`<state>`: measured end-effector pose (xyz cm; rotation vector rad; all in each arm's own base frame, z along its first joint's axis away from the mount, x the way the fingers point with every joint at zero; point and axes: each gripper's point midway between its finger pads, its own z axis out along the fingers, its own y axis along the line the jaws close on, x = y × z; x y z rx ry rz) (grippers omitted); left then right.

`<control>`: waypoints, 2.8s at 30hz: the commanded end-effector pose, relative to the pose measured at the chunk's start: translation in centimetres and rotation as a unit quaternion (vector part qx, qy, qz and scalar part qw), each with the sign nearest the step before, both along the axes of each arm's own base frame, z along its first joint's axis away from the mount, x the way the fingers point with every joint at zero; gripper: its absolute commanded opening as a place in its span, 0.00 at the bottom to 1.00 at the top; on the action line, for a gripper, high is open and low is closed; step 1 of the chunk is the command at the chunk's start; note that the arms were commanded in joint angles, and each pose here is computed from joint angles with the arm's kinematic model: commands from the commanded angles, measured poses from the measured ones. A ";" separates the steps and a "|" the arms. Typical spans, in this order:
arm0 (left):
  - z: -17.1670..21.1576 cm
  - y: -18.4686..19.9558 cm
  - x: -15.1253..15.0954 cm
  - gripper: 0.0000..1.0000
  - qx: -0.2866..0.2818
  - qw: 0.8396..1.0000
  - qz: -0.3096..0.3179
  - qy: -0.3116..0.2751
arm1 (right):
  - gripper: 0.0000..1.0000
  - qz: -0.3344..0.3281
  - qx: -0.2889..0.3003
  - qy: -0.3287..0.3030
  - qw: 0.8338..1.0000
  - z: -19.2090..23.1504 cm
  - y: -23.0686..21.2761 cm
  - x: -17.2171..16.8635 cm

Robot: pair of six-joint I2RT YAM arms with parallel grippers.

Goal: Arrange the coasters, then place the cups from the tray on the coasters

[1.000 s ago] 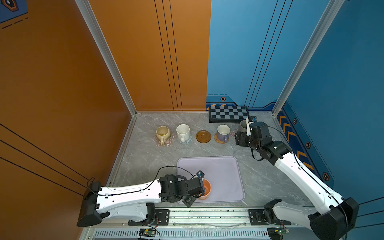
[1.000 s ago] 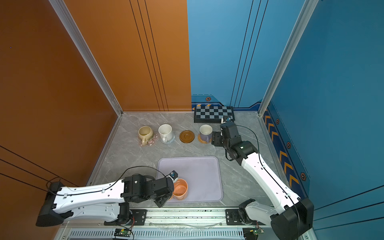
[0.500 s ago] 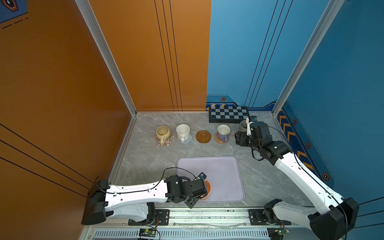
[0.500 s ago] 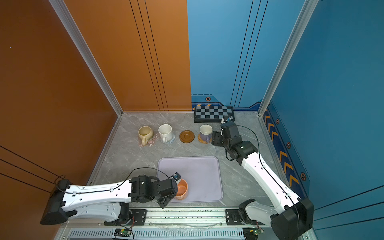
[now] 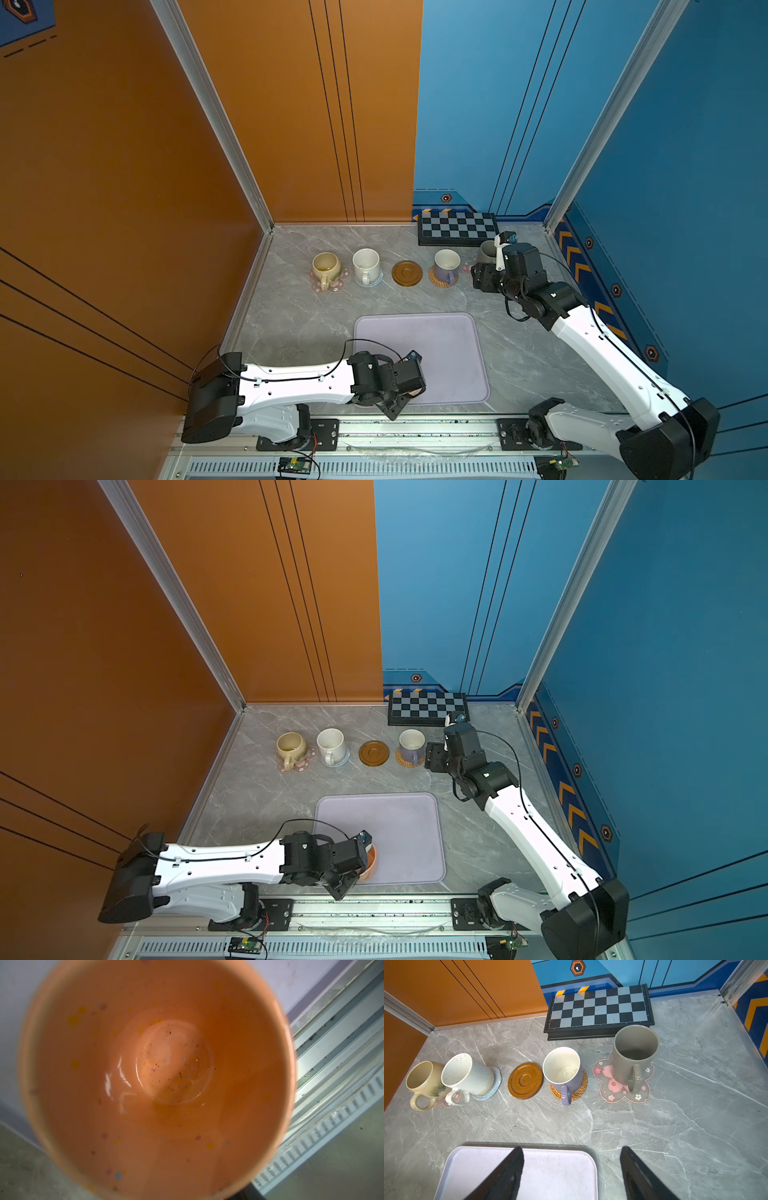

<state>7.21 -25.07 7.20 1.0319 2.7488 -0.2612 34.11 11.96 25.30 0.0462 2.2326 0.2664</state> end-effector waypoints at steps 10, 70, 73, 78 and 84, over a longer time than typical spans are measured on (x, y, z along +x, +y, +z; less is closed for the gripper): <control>0.9 -3.5 -1.0 0.50 -0.027 0.999 -0.017 0.014 | 0.76 -0.011 0.009 0.020 1.000 -0.9 -0.7 -0.8; -0.4 0.0 3.1 0.42 0.002 0.994 0.104 -0.026 | 0.75 -0.011 0.031 0.042 0.999 -1.6 -0.6 -0.4; -0.6 0.4 3.2 0.41 0.009 0.994 0.107 -0.027 | 0.75 -0.010 0.035 0.044 0.998 -1.6 -0.5 -0.2; -0.8 0.7 3.2 0.37 0.018 0.994 0.106 -0.028 | 0.75 -0.011 0.037 0.043 0.998 -1.4 -0.4 -0.1; -0.9 0.7 3.3 0.32 0.019 0.993 0.109 -0.031 | 0.75 -0.011 0.038 0.046 0.998 -1.6 -0.4 -0.2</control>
